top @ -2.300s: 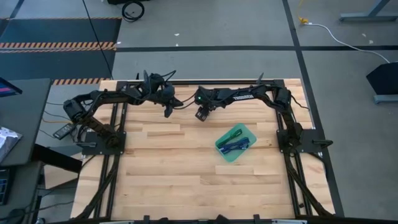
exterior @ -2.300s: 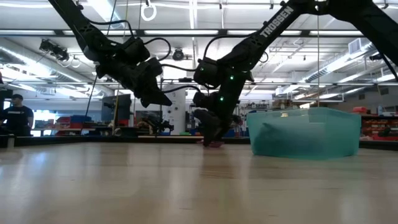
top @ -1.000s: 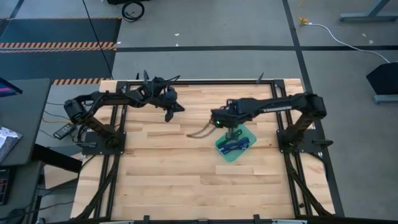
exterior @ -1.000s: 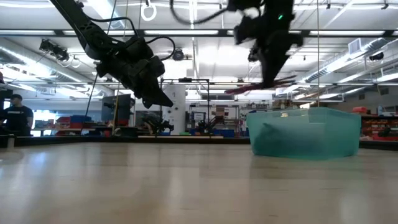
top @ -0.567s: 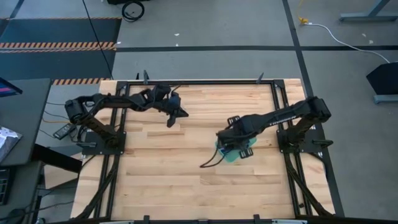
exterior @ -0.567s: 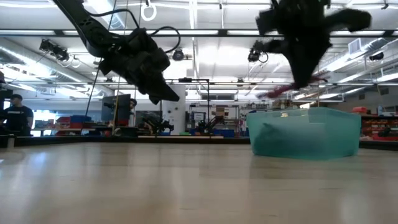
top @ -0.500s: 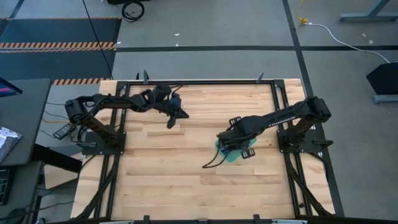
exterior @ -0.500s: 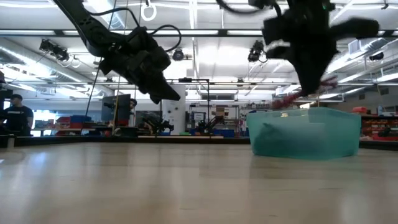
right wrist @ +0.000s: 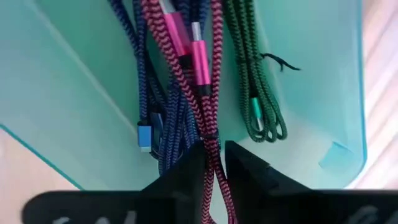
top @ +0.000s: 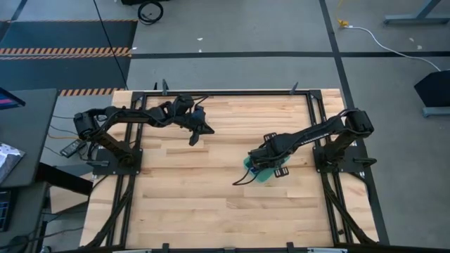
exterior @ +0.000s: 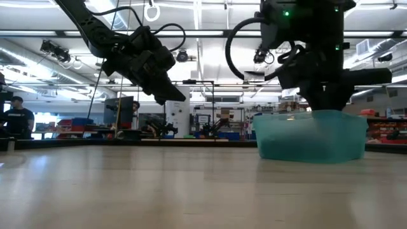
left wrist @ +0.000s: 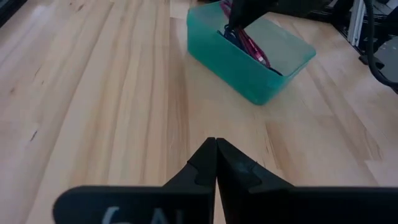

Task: Pick and place USB-C Cables
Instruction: Put the pink charger cable into the green bin, then move the green bin on the table

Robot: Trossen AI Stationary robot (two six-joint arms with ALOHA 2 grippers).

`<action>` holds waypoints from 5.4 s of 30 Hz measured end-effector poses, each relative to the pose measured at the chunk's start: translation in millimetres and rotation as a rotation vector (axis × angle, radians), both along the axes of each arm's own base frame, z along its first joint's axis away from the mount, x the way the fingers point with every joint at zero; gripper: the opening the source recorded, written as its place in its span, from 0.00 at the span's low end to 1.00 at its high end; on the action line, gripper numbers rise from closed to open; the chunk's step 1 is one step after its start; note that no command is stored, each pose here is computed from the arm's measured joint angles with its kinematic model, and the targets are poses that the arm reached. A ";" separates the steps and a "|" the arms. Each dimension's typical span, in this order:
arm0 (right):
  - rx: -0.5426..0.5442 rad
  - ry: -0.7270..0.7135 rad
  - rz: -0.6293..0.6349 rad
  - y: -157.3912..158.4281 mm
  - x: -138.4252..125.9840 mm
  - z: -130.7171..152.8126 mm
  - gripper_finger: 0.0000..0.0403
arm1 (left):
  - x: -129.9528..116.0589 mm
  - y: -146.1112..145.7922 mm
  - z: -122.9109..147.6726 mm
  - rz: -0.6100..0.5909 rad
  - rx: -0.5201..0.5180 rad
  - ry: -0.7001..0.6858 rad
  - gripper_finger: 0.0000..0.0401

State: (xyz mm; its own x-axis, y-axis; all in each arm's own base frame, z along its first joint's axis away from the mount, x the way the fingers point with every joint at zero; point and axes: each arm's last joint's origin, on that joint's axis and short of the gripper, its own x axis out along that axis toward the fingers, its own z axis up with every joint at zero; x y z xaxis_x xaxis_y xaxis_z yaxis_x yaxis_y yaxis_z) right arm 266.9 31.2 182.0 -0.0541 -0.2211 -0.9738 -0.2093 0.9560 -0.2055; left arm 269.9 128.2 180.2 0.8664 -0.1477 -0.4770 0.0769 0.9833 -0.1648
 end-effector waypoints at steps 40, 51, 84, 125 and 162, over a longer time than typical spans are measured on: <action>0.060 -0.210 0.004 -48.3 34.2 28.4 0.44 | -3.1 -1.7 -4.7 0.000 -0.031 0.056 0.03; 0.038 -0.266 0.000 -58.1 30.7 2.0 0.39 | -3.0 -1.6 -4.6 0.000 -0.030 0.055 0.03; 0.112 -0.495 -0.106 -100.6 103.7 -11.9 0.01 | -16.9 4.9 11.9 0.044 -0.039 0.067 0.05; 0.132 -0.354 -0.177 -107.4 127.2 -9.8 0.12 | -43.2 -5.7 33.0 0.049 -0.041 0.134 0.05; 0.042 -0.288 -0.111 -100.1 99.0 16.6 0.41 | -43.0 -5.7 32.9 0.041 -0.028 0.131 0.05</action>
State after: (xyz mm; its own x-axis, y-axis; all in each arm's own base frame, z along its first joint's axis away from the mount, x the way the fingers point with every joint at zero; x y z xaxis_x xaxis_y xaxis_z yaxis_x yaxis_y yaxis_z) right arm 366.0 -68.9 198.6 0.2035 -0.1884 -0.9608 -0.0424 0.9787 -0.2009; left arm 226.9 122.5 213.1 0.8023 -0.1286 -0.5829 0.0131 0.9801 -0.1983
